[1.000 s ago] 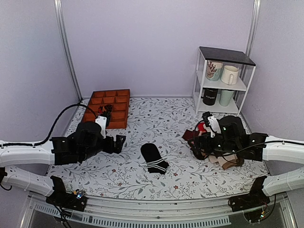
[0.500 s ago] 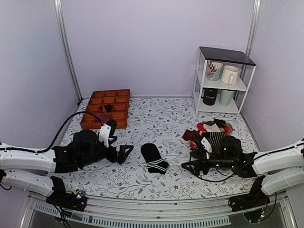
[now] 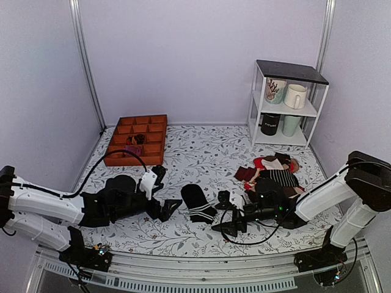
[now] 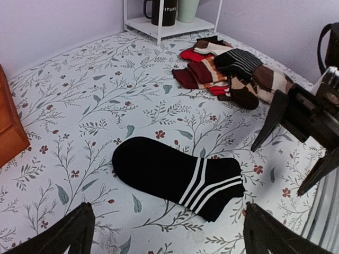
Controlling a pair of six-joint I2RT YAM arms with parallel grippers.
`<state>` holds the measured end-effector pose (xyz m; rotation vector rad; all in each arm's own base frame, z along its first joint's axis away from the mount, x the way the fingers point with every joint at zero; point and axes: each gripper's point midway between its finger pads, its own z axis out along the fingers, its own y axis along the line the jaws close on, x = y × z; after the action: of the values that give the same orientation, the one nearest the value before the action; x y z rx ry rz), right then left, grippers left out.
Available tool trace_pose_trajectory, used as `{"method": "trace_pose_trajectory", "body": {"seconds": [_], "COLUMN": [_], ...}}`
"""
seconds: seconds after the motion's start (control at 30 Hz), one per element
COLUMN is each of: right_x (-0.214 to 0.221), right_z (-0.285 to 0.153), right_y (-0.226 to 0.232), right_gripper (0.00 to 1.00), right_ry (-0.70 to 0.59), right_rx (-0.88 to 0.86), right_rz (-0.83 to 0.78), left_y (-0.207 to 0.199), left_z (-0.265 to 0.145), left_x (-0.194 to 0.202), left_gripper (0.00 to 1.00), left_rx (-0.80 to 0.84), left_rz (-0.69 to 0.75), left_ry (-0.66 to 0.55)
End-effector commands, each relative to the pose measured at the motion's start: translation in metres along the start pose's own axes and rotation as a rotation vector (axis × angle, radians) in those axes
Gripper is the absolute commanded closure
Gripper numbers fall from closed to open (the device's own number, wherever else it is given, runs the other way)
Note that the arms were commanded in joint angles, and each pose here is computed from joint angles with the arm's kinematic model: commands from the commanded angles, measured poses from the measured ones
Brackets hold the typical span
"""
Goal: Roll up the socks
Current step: Roll the sock at the center of the board.
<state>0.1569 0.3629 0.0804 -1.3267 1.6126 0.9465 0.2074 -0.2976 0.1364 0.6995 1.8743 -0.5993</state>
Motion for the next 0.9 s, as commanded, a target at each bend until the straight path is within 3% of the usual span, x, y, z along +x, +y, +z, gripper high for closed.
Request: {"method": "trace_pose_trajectory", "body": {"seconds": [0.0,0.3,0.47,0.7,0.87], "right_x": [0.003,0.026,0.041,0.053,0.074], "right_z": [0.020,0.043,0.047,0.054,0.055], "right_y": [0.002,-0.003,-0.010,-0.021,-0.025], "right_gripper": [0.21,0.58,0.59,0.52,0.57], "right_ry": [0.037,0.145,0.203,0.249,0.319], "right_rx": [-0.064,-0.098,-0.072,-0.028,0.028], "right_rz": [-0.084,-0.101,-0.107,-0.108,-0.083], "left_y": [-0.005,-0.004,-0.006,-0.010,-0.011], "left_z": [0.005,0.011,0.015,0.019,0.021], "left_x": [0.014,0.027,0.033,0.037,0.039], "left_gripper": [0.03,0.09,0.09,0.09,0.10], "left_rx": [0.014,0.014,0.019,0.037,0.045], "left_rz": [0.014,0.028,0.043,0.049,0.055], "left_ry": [0.021,0.055,0.073,0.091,0.100]}}
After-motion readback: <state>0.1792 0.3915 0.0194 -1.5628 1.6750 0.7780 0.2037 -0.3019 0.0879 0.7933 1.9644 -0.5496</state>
